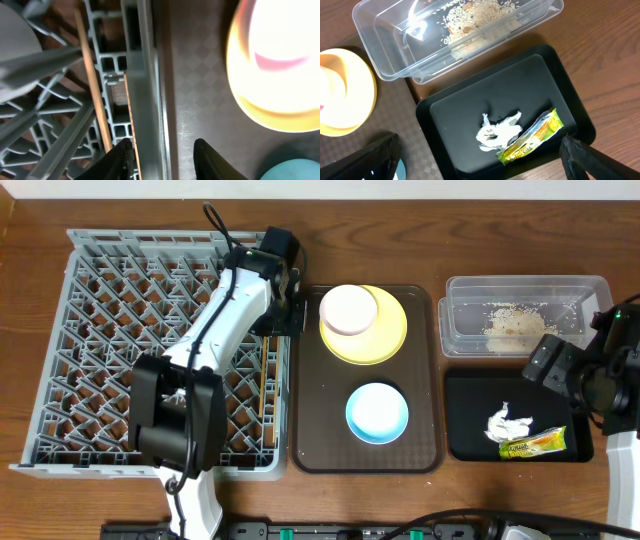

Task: Sort waste into correct bins and load items into the dishwasher
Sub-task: 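Lower the left gripper onto the pink bowl rim and grip it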

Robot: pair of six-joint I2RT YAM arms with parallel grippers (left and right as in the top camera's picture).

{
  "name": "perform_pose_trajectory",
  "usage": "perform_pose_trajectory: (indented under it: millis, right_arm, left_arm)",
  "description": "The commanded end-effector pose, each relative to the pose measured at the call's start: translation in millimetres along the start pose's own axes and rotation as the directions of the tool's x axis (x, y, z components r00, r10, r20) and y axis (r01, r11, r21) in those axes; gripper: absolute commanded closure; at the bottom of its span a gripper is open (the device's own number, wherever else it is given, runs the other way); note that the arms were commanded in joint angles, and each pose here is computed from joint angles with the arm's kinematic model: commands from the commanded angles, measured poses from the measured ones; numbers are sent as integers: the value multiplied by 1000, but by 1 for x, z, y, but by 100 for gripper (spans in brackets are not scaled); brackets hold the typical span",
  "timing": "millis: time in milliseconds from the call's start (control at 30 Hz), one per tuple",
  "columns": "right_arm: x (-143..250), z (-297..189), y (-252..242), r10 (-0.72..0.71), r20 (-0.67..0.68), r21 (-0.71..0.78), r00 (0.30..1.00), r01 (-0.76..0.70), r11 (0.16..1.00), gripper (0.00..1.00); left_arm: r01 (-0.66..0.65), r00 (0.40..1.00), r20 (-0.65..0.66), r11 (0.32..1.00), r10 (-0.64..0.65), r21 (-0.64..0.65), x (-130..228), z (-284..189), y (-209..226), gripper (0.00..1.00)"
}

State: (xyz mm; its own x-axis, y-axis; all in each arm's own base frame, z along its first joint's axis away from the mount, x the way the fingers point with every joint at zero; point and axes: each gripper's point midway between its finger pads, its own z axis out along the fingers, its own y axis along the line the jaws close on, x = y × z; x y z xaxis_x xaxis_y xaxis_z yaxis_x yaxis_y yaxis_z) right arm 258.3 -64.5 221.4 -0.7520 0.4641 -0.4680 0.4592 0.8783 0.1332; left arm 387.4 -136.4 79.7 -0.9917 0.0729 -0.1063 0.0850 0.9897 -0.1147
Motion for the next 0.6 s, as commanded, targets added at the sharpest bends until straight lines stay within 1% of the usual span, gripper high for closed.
perform_pose_trajectory:
  millis: [0,67,100,133,167,200,267,300,333,400,467,567]
  right_arm:
    - [-4,-4,-1,7,15,0,1000,-7,1000,1]
    - [-4,-4,-1,7,15,0,1000,-7,1000,1]
    - [-4,-4,-1,7,15,0,1000,-7,1000,1]
    - [-4,-4,-1,7,15,0,1000,-7,1000,1]
    - [-4,-4,-1,7,15,0,1000,-7,1000,1]
    - [-4,-4,-1,7,15,0,1000,-7,1000,1]
    - [-4,-4,-1,7,15,0,1000,-7,1000,1]
    - [-4,-4,-1,7,15,0,1000,-7,1000,1]
    - [-4,-4,-1,7,15,0,1000,-7,1000,1]
    - [-4,-4,-1,7,15,0,1000,-7,1000,1]
    - [-4,-4,-1,7,15,0,1000,-7,1000,1]
    - [-4,-4,-1,7,15,0,1000,-7,1000,1]
  left_arm:
    - [15,990,139,999,-19,30,-11,-51,-6,54]
    - [13,981,193,999,-22,47,-11,-73,-11,46]
    - [5,976,216,999,-16,54,-11,-83,-14,41]
    - [-9,970,245,998,-7,63,-9,-95,-18,31]
    - [-17,965,261,997,-2,74,-9,-101,-22,18]
    - [-29,960,282,996,3,89,-9,-108,-26,11]
    - [-61,955,298,988,15,143,-5,-120,-40,11]
    - [-83,956,292,979,25,187,-1,-124,-51,15]
    - [-104,959,282,968,37,230,3,-125,-62,26]
    - [-153,961,264,948,78,279,11,-122,-86,42]
    - [-195,958,261,939,119,284,14,-115,-103,46]
    - [-267,940,286,924,187,274,13,-100,-135,46]
